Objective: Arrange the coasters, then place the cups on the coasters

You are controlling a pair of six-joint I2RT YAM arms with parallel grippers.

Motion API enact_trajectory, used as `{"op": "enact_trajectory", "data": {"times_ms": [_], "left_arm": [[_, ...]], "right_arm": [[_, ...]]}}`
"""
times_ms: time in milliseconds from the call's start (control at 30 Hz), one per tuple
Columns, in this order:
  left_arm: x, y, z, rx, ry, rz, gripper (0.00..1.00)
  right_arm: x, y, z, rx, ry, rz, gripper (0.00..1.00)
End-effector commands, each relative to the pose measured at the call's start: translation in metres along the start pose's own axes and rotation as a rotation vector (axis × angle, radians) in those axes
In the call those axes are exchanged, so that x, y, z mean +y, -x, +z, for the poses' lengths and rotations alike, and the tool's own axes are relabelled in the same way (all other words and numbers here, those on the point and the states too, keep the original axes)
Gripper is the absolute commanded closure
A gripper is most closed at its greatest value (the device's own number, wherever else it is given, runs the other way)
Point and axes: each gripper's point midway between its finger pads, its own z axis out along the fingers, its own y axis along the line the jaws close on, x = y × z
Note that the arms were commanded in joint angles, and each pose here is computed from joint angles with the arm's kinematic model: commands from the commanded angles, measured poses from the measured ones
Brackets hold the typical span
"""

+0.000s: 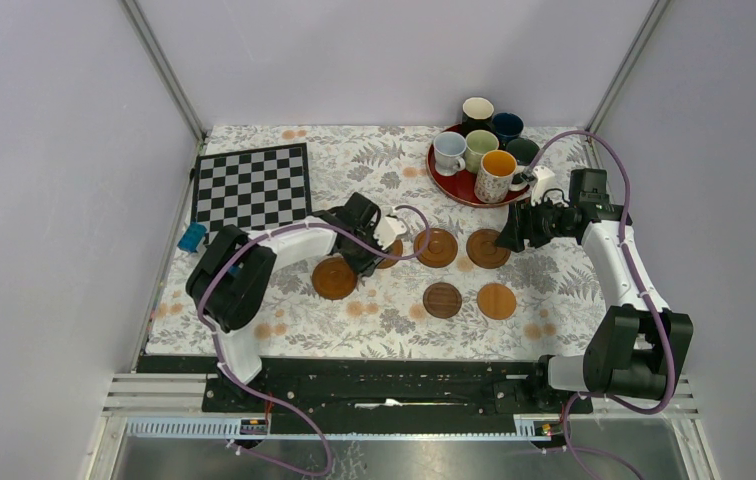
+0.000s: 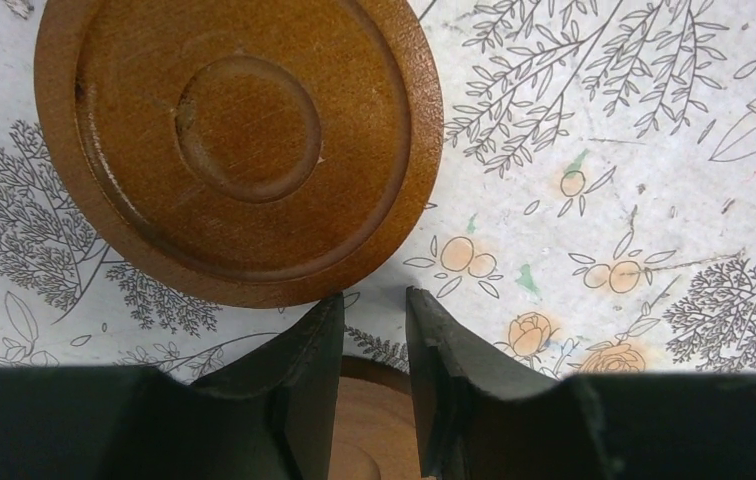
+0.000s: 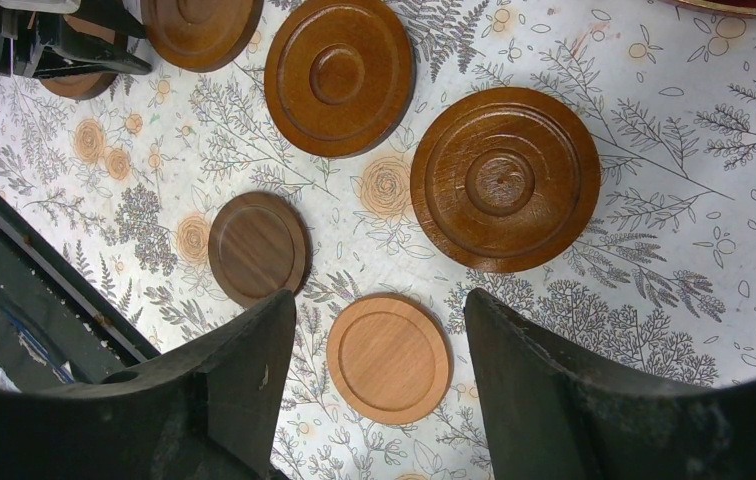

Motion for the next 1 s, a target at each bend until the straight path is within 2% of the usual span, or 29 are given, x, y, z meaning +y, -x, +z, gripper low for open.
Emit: {"op": "enact_trajectory", "data": {"times_ms": [0,267,433,800,967], "left_arm": [[0.011,0.010,0.003,-0.025,0.024,0.003,0.66],[-0.006,0.024,-0.045,-0.087,-0.014,0.020,0.58],[0.008,0.015,-0.071,-0.108,0.001,0.016,0.54],[0.064,-0.042,-0.078,-0.040,0.060,-0.079,0.44],[0.075,-0.062,-0.069,-0.003,0.069,-0.090,0.41]], "right_arm": [[0.004,0.005,-0.004,-0.025,0.009,-0.013,0.30],[0.004,0.003,-0.003,-0.019,0.014,-0.011,0.30],[0.004,0.001,-0.002,-0.013,0.021,-0.008,0.30],[0.004,0.001,-0.001,-0.010,0.028,-0.001,0.30],[0.004,0.000,-0.001,-0.007,0.028,0.001,0.30]]}}
